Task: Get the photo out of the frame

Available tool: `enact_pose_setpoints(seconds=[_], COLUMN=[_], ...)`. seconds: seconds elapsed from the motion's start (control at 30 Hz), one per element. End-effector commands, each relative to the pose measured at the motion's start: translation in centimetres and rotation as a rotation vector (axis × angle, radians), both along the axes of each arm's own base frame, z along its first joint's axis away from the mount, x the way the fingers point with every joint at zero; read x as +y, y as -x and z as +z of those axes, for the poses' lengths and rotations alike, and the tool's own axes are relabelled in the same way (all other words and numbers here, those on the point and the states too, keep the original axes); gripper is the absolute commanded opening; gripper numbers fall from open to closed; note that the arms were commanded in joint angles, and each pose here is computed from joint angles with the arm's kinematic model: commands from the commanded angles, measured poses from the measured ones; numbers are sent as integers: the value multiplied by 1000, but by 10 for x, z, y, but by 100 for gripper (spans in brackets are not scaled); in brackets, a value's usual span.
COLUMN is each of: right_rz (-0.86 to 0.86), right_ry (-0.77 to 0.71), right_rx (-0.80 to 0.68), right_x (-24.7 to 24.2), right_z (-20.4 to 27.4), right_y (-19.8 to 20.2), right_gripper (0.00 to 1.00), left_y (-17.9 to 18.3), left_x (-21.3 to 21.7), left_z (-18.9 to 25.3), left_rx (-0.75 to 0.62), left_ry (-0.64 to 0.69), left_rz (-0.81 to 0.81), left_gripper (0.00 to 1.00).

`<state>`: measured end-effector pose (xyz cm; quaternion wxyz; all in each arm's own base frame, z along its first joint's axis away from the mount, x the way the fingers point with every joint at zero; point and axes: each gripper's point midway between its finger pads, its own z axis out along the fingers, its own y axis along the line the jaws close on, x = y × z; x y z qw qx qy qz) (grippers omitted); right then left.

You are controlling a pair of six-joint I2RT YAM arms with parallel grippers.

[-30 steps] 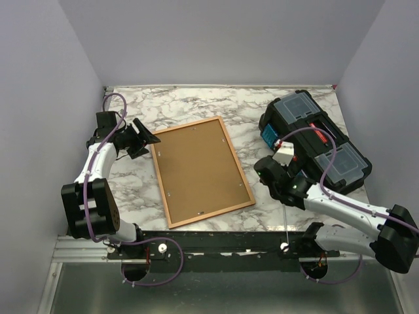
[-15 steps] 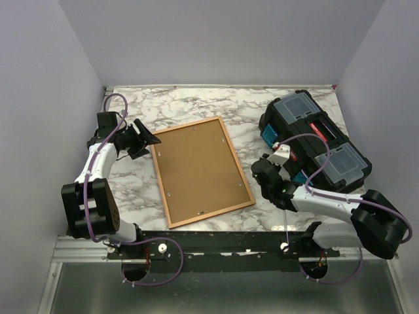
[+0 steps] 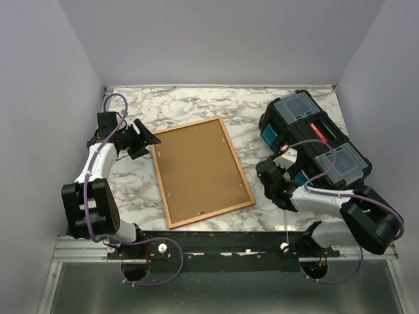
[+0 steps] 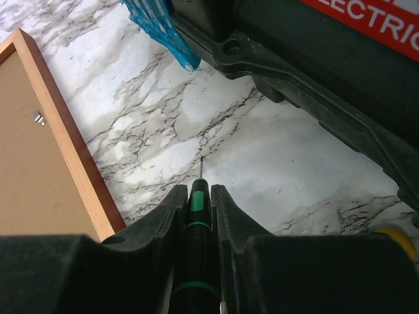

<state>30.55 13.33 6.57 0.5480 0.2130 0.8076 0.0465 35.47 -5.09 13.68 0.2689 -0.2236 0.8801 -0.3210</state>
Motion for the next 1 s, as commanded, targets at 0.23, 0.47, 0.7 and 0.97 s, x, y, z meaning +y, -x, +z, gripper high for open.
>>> enact_pose_setpoints(seconds=[0.23,0.47,0.7,0.97], right_rz=[-38,-44,-63,-48], right_ry=[-50,-50,-68,-86], right_rx=[70,76,83,98], right_x=[-9,-12,-19,-18], right_z=[-35,-34,-26,-14], right_y=[12,15,23,29], right_gripper=[35,40,53,67], left_y=[1,1,1,1], left_x=[-6,-6,-7,-7], left_z=[5,6,7,7], left_rx=[-33,-37,-39,-42], left_ry=[6,7,8,9], left_rz=[-32,-33,-36,-37], left_gripper=[71,71,71,71])
